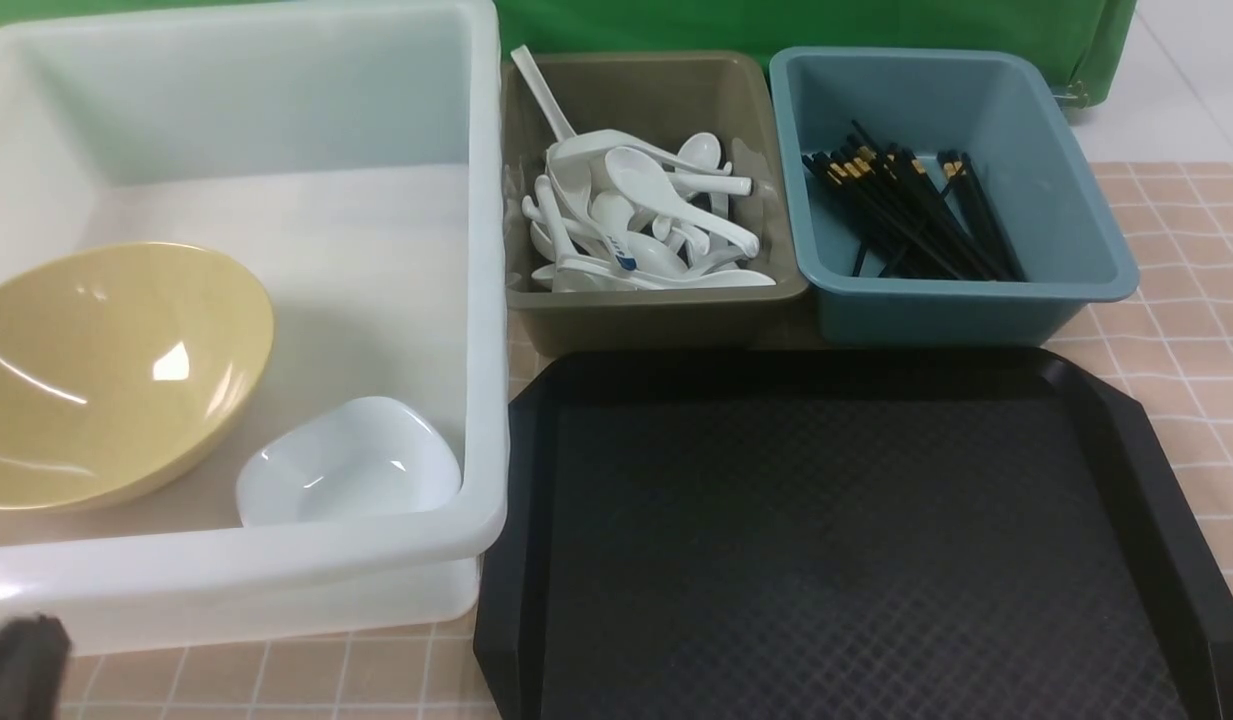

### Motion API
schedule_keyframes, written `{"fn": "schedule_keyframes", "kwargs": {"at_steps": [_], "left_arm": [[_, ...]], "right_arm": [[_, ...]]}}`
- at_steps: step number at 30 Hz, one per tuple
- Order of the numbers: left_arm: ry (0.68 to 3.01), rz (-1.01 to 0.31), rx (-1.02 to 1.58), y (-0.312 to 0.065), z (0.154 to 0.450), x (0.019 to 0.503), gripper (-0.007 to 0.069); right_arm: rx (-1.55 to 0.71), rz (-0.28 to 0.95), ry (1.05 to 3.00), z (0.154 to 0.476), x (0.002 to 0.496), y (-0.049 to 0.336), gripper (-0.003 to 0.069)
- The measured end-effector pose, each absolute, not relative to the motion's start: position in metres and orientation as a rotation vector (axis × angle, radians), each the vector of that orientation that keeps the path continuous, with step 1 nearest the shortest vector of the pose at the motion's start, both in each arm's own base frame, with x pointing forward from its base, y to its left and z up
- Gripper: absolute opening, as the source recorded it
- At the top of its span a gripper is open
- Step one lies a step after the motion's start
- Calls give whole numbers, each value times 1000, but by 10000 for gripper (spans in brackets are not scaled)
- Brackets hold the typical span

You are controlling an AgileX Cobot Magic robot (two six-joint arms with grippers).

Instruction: On brown table put chopsticks spoon bowls plates into blue grey white boxes.

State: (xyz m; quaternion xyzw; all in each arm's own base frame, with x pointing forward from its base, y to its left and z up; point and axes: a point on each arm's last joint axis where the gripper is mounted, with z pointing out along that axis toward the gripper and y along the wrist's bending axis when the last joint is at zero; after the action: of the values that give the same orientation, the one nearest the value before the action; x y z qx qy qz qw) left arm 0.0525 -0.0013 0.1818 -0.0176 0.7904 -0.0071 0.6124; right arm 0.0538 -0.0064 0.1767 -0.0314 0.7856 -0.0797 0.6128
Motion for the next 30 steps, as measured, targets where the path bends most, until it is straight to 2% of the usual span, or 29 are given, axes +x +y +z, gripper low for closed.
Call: {"fn": "schedule_keyframes", "kwargs": {"at_steps": [12, 23, 25, 30], "left_arm": [[1809, -56, 85, -6, 177, 53, 62], [1809, -112, -16, -4, 177, 54, 55], [1809, -160, -78, -4, 177, 54, 12], [1809, -193, -121, -4, 177, 54, 1]], "right_arm": [[-72, -184, 1812, 177, 54, -6, 80], [-72, -184, 1812, 177, 54, -6, 90], [-72, -184, 1812, 177, 54, -6, 93], [-72, -184, 1812, 177, 54, -6, 99]]}}
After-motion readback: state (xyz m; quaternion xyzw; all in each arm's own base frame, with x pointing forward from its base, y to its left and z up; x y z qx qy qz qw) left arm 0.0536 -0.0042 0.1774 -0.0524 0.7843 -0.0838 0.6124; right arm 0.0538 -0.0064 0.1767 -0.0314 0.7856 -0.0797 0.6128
